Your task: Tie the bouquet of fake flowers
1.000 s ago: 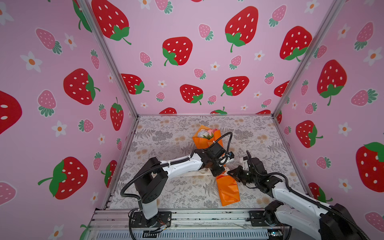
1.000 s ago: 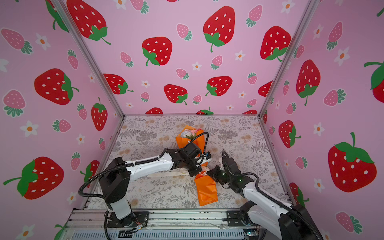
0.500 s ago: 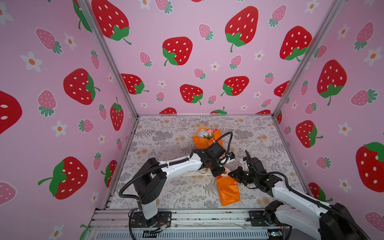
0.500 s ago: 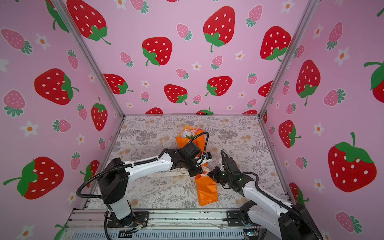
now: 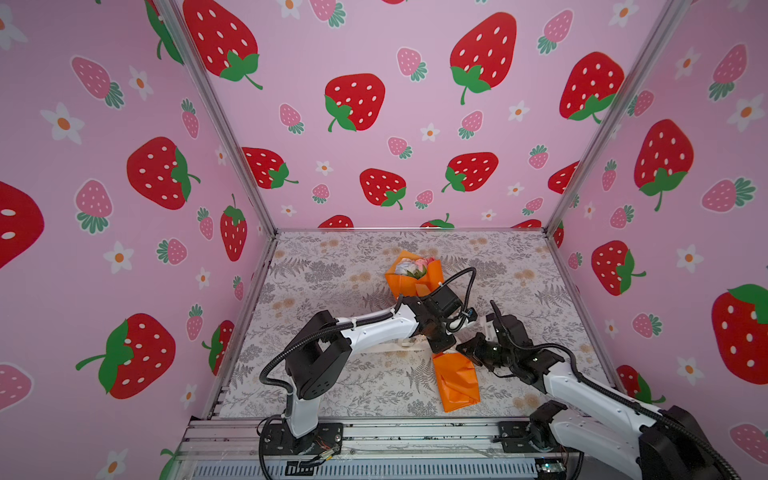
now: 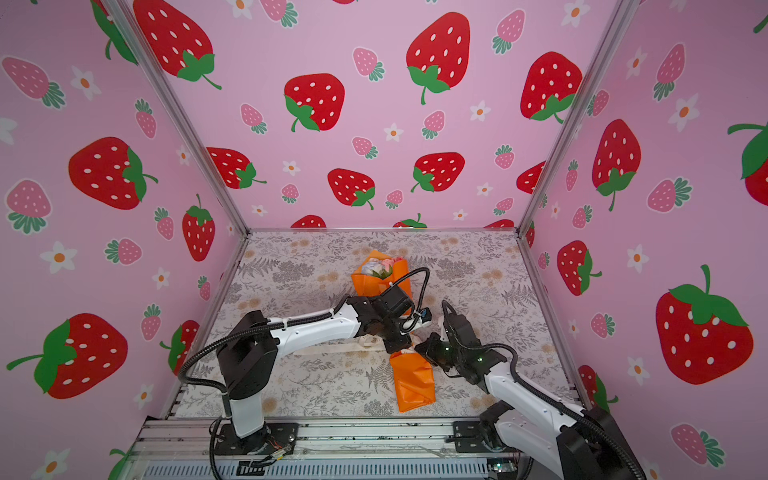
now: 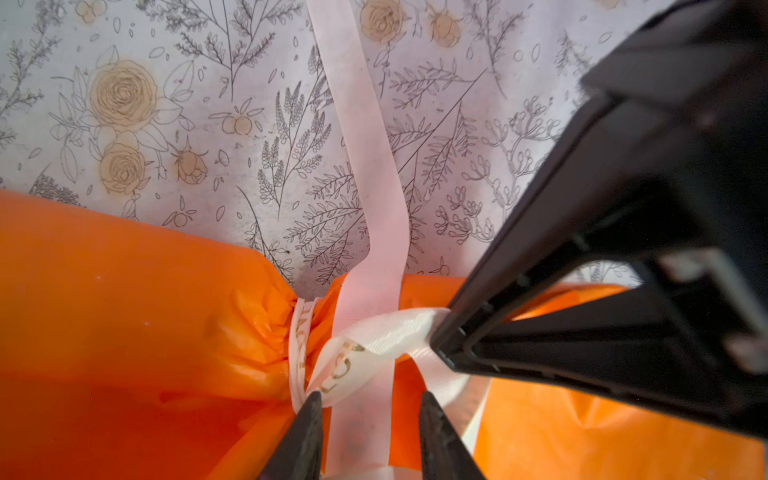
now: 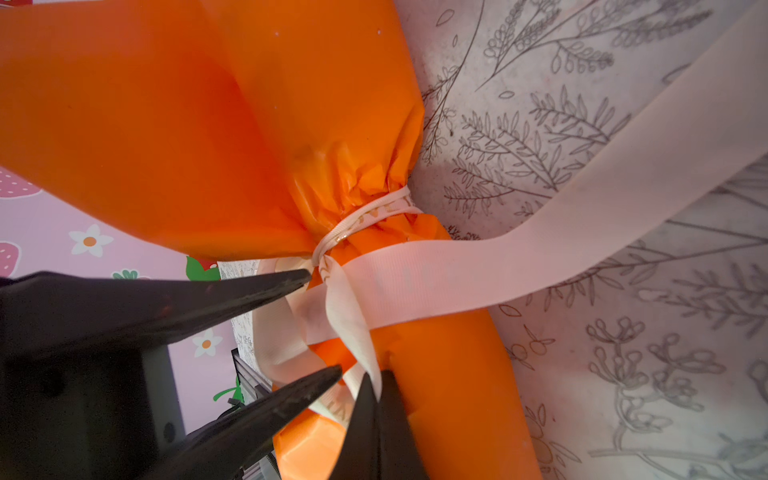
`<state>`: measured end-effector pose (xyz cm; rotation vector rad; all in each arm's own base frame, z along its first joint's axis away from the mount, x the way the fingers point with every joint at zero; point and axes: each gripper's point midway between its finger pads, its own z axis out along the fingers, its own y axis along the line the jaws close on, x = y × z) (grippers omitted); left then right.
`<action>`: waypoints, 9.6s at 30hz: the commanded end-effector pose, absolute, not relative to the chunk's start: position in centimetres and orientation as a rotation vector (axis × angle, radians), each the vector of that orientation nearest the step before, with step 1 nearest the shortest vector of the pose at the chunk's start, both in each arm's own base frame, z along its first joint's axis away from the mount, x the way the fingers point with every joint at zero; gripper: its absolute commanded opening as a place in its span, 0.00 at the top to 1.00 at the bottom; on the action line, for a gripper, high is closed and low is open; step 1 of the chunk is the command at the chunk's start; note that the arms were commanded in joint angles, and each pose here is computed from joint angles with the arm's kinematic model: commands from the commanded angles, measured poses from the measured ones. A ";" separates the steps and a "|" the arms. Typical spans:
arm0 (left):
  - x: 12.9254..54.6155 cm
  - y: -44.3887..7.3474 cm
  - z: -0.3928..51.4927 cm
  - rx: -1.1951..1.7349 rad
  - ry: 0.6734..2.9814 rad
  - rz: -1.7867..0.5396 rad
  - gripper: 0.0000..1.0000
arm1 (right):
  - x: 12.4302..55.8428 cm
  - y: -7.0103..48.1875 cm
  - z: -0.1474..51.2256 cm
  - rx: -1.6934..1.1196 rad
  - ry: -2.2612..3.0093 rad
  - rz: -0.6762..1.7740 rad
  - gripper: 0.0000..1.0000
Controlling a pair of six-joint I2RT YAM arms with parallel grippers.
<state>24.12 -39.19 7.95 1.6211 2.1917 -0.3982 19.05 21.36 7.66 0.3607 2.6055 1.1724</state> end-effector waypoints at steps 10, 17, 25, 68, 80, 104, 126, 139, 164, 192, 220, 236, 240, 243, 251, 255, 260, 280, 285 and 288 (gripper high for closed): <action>24.7 -39.7 8.6 1.692 2.124 -0.288 0.73 | 19.6 21.6 8.9 0.365 2.557 1.208 1.00; 24.6 -39.4 8.4 1.708 2.123 -0.280 0.88 | 19.6 21.5 9.0 0.373 2.548 1.210 0.99; 24.1 -39.1 9.7 1.683 2.101 -0.308 0.93 | 19.8 21.2 8.7 0.390 2.546 1.183 0.98; 26.3 -38.7 16.7 1.178 2.226 -0.899 1.00 | 22.3 20.2 14.6 0.192 2.365 1.039 0.60; 26.0 -38.9 16.4 1.163 2.231 -0.930 1.00 | 22.4 23.3 17.3 0.312 2.217 1.439 0.56; 26.1 -38.9 16.2 1.169 2.235 -0.930 1.00 | 22.6 23.4 14.9 -1.022 1.782 0.626 0.56; 26.0 -39.4 16.2 1.184 2.236 -0.959 1.00 | 23.8 26.0 14.7 -1.100 1.707 0.681 0.60; 26.3 -38.7 16.6 1.131 2.232 -0.925 0.76 | 25.1 24.8 14.1 -1.012 1.758 0.585 0.99; 23.9 -27.1 7.5 0.212 2.558 -0.855 0.51 | 25.2 23.3 13.6 -0.816 1.846 0.620 1.00; 23.0 -28.2 5.0 0.382 2.666 -0.761 1.00 | 27.9 20.8 13.0 -0.434 2.058 0.674 0.97; 20.6 -24.7 5.3 0.800 2.703 -0.499 1.00 | 28.6 14.6 5.1 -0.050 2.501 0.497 0.93; 20.5 -24.0 5.8 0.780 2.731 -0.558 1.00 | 27.5 16.0 4.6 -0.174 2.519 0.679 0.85; 20.6 -24.6 6.0 0.778 2.725 -0.592 1.00 | 27.6 15.6 5.5 -0.112 2.562 0.650 0.57; 20.6 -24.8 6.4 0.766 2.717 -0.614 1.00 | 27.7 13.4 7.5 -0.027 2.555 0.506 0.47; 20.7 -25.4 6.8 0.744 2.700 -0.664 1.00 | 21.7 19.5 13.1 -0.238 2.422 0.959 0.42; 20.7 -25.5 6.9 0.744 2.702 -0.665 1.00 | 18.7 23.4 12.9 -0.371 2.440 1.032 0.44; 20.7 -25.6 6.9 0.744 2.701 -0.672 1.00 | 18.7 23.8 10.0 -0.420 2.542 0.817 0.46; 21.1 -26.0 6.9 0.736 2.700 -0.676 1.00 | 15.0 22.3 9.3 -0.618 2.668 0.707 0.95; 21.1 -26.0 6.8 0.734 2.705 -0.676 1.00 | 13.7 22.7 10.5 -0.656 2.663 0.805 0.95; 21.1 -25.9 6.8 0.731 2.706 -0.672 1.00 | 12.0 23.1 10.7 -0.704 2.678 0.900 0.94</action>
